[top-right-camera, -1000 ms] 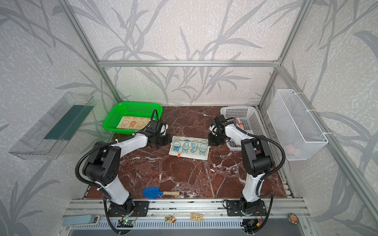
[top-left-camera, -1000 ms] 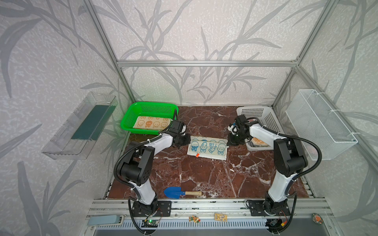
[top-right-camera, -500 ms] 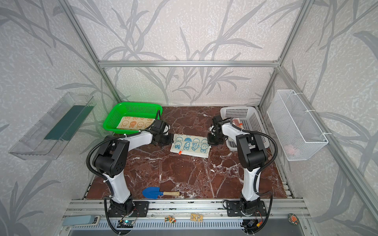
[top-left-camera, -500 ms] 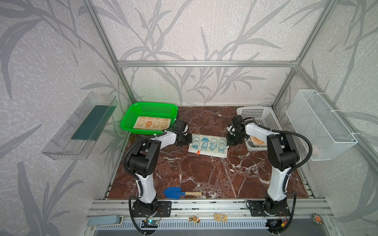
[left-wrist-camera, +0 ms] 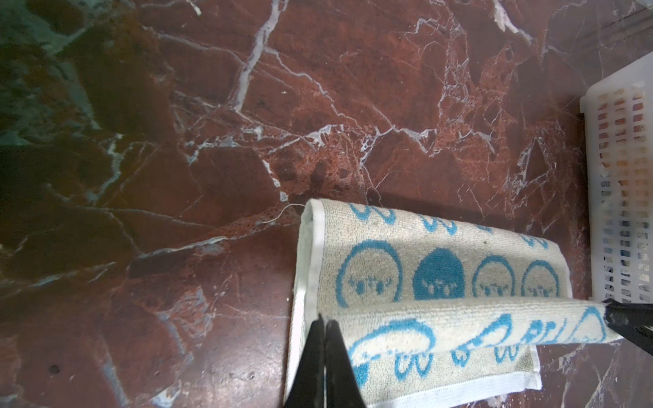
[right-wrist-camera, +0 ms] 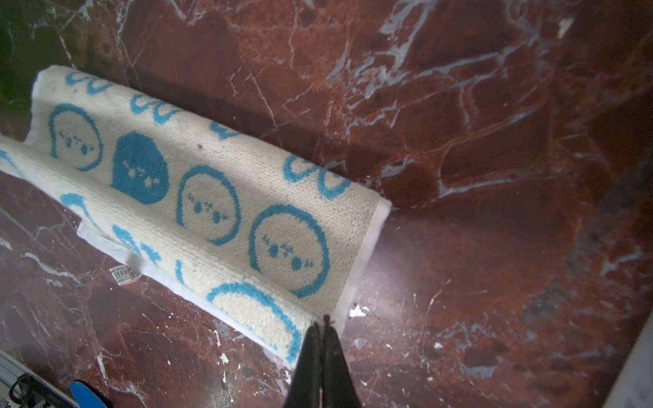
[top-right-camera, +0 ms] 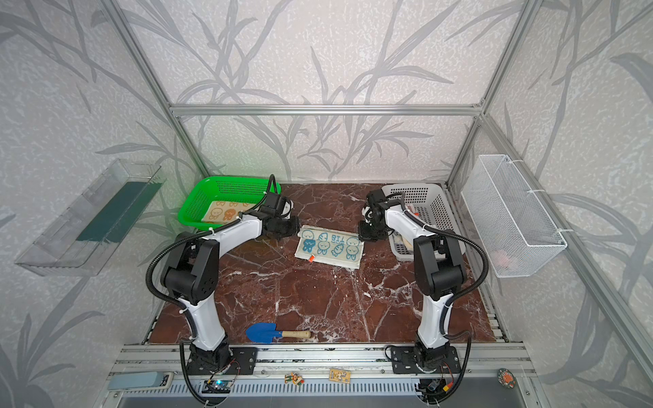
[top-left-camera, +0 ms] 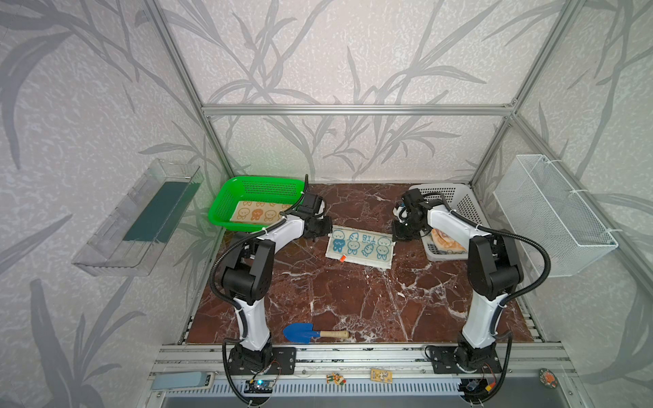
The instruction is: Fold and stack the towels
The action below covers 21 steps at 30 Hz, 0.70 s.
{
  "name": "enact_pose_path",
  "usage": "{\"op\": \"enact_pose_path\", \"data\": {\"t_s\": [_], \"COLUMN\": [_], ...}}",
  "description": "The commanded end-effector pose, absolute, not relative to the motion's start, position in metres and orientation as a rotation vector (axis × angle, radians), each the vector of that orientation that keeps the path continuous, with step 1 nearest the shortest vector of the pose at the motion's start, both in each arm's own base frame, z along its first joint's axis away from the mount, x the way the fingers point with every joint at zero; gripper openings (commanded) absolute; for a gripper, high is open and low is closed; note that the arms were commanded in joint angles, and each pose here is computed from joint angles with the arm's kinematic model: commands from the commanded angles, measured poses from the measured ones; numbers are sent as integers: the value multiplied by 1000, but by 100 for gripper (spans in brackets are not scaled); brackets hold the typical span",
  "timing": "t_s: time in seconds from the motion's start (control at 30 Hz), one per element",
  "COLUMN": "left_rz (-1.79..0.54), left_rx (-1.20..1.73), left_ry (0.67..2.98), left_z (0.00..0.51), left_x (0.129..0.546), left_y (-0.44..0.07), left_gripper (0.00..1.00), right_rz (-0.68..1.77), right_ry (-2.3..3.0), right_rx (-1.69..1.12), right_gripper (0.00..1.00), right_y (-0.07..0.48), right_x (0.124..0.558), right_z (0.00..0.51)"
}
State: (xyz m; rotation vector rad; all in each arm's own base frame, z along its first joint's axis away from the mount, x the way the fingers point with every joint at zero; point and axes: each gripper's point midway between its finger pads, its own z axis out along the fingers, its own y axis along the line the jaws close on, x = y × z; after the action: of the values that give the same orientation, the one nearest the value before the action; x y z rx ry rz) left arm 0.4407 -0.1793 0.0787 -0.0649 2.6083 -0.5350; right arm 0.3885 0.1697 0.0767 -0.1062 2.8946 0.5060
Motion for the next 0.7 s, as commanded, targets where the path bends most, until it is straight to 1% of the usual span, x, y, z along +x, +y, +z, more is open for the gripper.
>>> {"op": "enact_pose_path", "data": {"t_s": [0.0,0.3,0.67], "left_rz": [-502,-556,-567], "left_rx": [-82,-109,-126], "left_ry": [2587,2595,2670], "left_z": [92,82,37], "left_x": [435,420,396], "left_y": [-167,-169,-169], "left_gripper": [0,0,0], "right_rz": [445,425,444], "right_ry": [2929,2961,3029], "right_rx": [-113,-135,-136], "right_gripper": [0,0,0], "right_y": [161,162,172], "right_x": [369,344,322], "right_z": [79,63,24]}}
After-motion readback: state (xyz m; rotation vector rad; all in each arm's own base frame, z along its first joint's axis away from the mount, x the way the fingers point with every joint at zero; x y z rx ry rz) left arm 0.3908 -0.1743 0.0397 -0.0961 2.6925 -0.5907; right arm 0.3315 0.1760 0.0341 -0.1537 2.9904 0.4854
